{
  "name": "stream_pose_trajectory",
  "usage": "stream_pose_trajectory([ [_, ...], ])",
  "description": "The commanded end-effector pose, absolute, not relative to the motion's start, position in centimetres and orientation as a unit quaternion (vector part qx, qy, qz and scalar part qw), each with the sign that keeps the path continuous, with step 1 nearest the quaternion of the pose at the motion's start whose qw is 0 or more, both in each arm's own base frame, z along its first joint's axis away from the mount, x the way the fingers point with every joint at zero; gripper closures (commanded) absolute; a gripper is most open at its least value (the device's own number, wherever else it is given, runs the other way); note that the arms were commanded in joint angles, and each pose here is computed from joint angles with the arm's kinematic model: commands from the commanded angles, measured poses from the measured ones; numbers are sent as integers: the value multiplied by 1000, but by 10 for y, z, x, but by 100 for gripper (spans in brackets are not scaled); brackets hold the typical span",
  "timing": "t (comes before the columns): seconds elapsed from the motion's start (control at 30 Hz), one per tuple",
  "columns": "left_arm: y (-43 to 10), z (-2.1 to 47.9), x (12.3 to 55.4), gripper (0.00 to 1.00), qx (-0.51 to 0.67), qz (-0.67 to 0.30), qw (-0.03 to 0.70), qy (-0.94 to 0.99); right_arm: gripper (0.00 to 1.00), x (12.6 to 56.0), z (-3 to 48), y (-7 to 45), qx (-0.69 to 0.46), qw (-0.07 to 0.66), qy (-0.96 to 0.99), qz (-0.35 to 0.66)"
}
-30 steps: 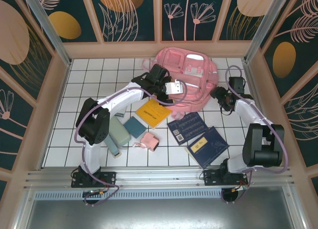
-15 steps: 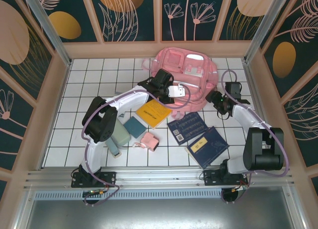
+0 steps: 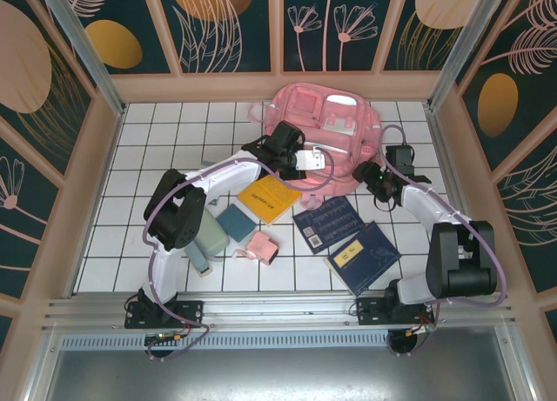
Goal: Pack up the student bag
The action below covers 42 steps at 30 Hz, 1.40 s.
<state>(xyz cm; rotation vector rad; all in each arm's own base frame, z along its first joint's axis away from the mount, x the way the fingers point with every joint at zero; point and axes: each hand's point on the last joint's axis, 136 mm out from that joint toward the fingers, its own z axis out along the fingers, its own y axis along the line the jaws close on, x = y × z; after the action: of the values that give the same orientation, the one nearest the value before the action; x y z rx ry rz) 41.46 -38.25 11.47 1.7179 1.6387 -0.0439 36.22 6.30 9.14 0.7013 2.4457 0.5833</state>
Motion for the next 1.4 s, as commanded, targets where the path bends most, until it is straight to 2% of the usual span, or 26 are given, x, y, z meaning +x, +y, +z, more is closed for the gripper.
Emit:
stream_pose_trajectory([
  [0.0, -391, 145, 421, 50, 663, -16, 414, 623, 33, 363, 87, 68, 259, 259, 903, 222],
  [0.17, -397, 134, 418, 67, 671, -28, 400, 623, 33, 360, 86, 71, 256, 259, 906, 217],
  [0.37, -409, 113, 399, 100, 690, -64, 364, 622, 33, 353, 75, 63, 273, 249, 909, 194],
  [0.53, -415, 124, 397, 100, 670, -91, 376, 633, 32, 347, 59, 40, 336, 231, 898, 165],
  [0.7, -423, 178, 397, 100, 623, -125, 438, 636, 32, 351, 52, 27, 386, 215, 877, 191],
  [0.93, -415, 265, 400, 100, 524, -153, 539, 642, 25, 375, 45, 10, 444, 201, 849, 206],
  [1.1, -407, 316, 394, 100, 447, -205, 569, 659, 27, 414, 38, 17, 436, 172, 851, 236],
  [1.37, -391, 355, 384, 100, 374, -250, 572, 686, 30, 516, 86, 79, 310, 177, 867, 348],
])
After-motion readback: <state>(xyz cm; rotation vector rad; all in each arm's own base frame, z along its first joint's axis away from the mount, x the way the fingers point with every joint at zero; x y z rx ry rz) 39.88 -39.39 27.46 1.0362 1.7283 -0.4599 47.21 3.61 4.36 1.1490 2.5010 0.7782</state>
